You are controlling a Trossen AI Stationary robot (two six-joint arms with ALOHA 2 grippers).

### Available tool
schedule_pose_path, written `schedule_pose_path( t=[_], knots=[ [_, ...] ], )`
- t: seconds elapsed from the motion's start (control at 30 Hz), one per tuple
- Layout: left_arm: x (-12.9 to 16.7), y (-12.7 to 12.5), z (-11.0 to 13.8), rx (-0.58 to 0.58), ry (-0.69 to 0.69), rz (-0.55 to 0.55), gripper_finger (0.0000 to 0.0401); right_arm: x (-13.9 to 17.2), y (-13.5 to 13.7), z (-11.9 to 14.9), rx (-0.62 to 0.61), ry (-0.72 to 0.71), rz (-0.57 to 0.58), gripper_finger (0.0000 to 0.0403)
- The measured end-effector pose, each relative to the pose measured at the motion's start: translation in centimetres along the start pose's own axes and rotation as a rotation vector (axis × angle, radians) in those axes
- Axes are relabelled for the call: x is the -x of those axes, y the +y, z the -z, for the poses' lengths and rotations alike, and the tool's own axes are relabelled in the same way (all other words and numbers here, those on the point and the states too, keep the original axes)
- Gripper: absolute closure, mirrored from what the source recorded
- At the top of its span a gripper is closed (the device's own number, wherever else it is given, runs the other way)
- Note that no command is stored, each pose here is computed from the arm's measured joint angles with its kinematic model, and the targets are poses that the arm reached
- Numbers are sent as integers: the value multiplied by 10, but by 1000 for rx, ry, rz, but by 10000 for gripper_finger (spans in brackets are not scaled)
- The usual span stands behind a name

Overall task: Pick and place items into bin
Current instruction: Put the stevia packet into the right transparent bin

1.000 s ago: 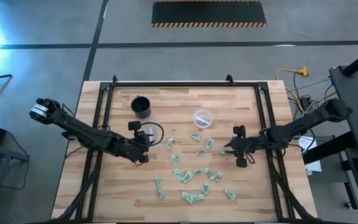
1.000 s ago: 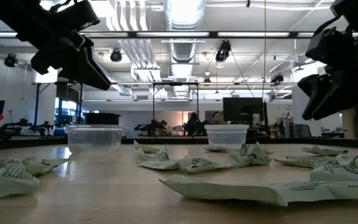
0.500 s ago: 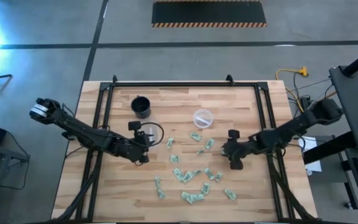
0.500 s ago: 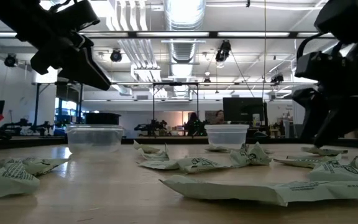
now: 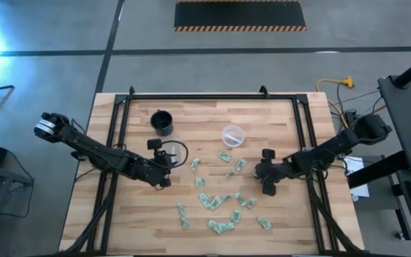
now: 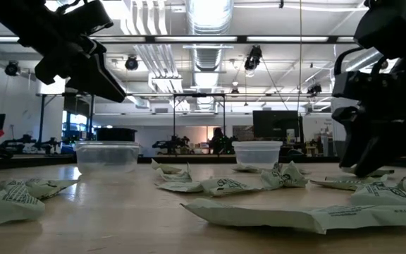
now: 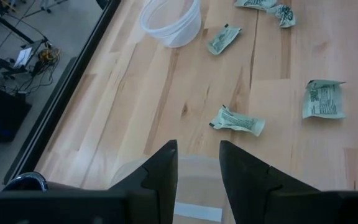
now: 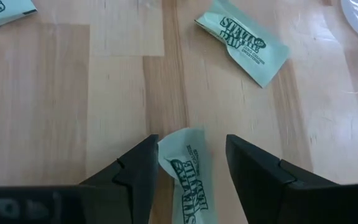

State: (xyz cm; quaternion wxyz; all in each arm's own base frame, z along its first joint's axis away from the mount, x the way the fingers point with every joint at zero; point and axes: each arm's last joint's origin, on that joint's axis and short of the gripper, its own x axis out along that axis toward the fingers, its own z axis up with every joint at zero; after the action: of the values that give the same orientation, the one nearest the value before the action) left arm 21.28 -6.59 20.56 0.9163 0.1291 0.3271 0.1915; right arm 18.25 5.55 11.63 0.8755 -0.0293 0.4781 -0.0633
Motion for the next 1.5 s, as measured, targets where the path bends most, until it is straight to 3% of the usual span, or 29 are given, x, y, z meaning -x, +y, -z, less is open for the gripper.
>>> schedule_pose_path(
  t=[0.67, 1.07, 1.37, 1.5],
  knots=[
    [0, 0, 0, 0, 0, 0, 299, 2, -1, 1, 45, 10, 6, 387],
    [0, 0, 0, 1, 0, 0, 299, 8, 1, -18, 124, -59, 57, 394],
    [0, 0, 0, 2, -2, 0, 299, 23, -2, -57, 242, -195, 313, 394],
    [0, -1, -3, -6, -29, 6, 299, 27, -16, -77, 218, -238, 380, 394]
  ],
)
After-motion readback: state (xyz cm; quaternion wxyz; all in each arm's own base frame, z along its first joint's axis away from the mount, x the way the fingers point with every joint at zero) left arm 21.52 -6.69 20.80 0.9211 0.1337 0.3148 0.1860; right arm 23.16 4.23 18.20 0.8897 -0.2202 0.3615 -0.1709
